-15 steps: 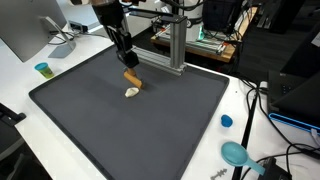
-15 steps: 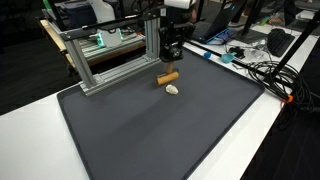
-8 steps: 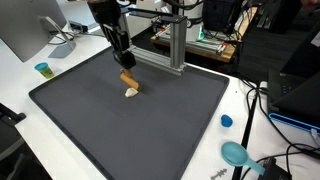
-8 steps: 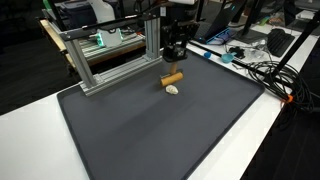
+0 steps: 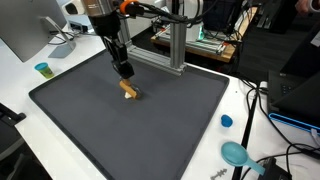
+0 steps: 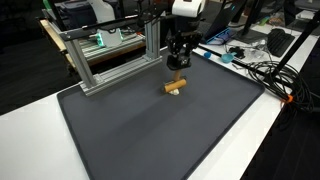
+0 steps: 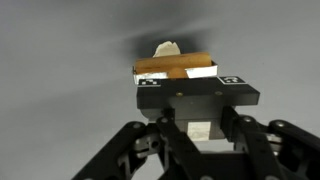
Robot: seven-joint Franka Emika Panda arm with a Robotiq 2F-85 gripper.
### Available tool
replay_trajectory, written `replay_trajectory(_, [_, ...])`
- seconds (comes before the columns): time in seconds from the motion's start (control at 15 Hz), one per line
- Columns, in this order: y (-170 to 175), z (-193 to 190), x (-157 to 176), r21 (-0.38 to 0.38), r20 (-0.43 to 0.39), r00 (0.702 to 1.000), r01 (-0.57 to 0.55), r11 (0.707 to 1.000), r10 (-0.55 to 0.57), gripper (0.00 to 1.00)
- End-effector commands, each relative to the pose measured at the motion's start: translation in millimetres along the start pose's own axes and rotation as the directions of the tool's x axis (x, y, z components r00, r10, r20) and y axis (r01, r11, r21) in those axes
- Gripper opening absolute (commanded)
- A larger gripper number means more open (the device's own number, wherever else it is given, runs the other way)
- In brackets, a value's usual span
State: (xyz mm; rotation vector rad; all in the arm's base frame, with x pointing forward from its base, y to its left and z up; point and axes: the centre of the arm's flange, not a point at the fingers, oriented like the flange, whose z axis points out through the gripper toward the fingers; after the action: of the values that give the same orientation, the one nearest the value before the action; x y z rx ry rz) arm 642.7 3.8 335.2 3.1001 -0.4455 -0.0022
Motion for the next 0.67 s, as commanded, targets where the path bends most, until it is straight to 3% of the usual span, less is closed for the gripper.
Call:
replay_trajectory(0.0, [-2.7,10.5,13.1,-0.014,-0.004,0.999,-0.033,0.999,0.033,0.22])
replay_trajectory(0.2, [3.2,20.1,12.9,-0.051,0.038,0.998,-0.053,0.997,0.055,0.22])
replay_trajectory(0.4, [5.8,20.5,16.2,0.012,-0.001,0.996,-0.095,0.995,0.095,0.22])
replay_trajectory(0.6, [5.9,17.7,19.4,0.029,-0.026,0.992,-0.12,0.992,0.121,0.22])
